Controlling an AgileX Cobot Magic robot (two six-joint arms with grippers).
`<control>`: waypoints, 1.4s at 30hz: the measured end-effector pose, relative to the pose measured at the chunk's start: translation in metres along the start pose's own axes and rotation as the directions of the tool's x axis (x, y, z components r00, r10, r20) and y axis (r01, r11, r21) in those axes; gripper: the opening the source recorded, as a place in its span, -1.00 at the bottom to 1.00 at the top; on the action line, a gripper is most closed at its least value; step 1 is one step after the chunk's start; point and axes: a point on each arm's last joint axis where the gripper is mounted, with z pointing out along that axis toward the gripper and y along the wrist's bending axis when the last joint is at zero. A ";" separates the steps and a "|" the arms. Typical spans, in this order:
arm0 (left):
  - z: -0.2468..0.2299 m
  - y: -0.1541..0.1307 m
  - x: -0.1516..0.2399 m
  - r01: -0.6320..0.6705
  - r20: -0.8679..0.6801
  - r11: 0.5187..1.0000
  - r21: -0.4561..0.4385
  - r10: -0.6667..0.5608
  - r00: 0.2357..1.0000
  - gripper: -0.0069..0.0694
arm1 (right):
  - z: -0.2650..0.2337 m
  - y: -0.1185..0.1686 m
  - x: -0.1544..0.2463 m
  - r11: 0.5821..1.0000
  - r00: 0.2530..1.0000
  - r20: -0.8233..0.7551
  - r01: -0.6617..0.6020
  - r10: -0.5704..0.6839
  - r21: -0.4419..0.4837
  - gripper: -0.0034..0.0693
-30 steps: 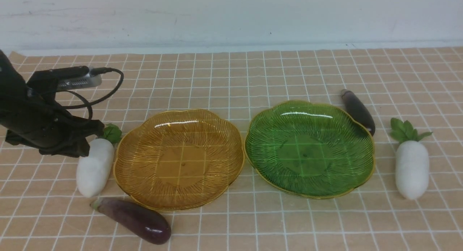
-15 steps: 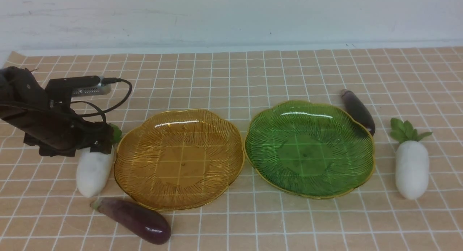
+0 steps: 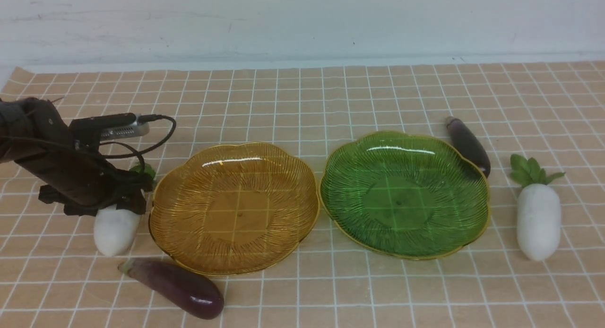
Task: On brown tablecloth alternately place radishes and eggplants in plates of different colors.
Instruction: 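Pick up the white radish and place it in the left plate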
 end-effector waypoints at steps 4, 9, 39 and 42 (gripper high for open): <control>-0.014 -0.062 0.002 -0.119 0.016 0.983 0.140 0.118 0.993 0.22 | 0.023 -0.023 -0.023 0.982 0.991 -0.094 -0.076 0.093 0.173 -0.95; 0.015 -0.094 0.018 -0.198 -0.062 0.965 0.172 0.211 0.976 0.22 | 0.062 -0.049 -0.057 0.944 0.975 -0.139 -0.125 0.174 0.307 -0.94; -0.029 -0.085 -0.002 -0.250 -0.183 0.957 0.147 0.275 0.944 -0.82 | 0.285 -0.138 -0.076 0.920 0.820 -0.477 -0.141 0.316 0.367 0.49; -0.065 -0.069 0.000 -0.227 -0.126 0.966 0.121 0.242 0.962 -0.83 | 0.265 -0.127 -0.097 0.926 0.830 -0.468 -0.144 0.304 0.348 0.49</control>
